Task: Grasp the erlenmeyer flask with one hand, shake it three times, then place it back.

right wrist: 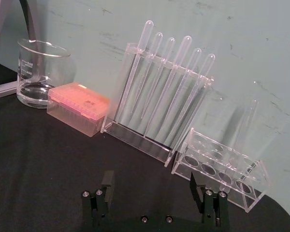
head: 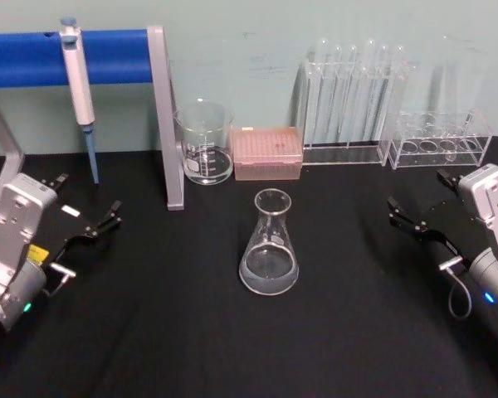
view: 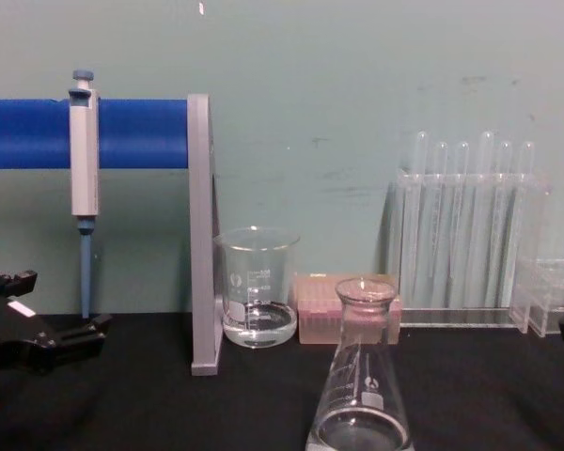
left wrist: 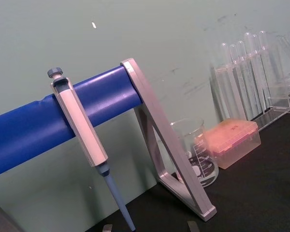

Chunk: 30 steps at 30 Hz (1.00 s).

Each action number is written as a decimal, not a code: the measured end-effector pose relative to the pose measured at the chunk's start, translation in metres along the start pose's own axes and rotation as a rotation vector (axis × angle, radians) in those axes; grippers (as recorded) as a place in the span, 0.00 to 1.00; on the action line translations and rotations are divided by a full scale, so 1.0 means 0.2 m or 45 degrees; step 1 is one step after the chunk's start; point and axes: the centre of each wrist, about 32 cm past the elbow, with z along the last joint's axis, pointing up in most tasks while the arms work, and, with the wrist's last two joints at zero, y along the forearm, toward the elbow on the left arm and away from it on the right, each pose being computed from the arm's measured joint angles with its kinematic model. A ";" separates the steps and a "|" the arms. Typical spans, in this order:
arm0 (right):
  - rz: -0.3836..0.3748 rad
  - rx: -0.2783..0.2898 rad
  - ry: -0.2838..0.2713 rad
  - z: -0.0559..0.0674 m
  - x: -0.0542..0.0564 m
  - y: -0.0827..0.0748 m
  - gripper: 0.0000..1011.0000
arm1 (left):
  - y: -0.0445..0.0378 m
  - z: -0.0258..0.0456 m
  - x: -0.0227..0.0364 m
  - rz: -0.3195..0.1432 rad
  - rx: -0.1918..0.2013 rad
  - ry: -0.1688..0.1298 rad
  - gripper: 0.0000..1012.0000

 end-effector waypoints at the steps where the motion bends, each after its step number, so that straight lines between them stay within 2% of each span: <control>1: 0.000 0.000 0.000 0.00 0.00 0.00 0.99 | 0.000 0.000 0.000 0.000 0.000 0.000 0.99; 30: 0.000 0.000 0.000 0.00 0.00 0.00 0.99 | 0.000 0.000 0.000 0.000 0.000 0.000 0.99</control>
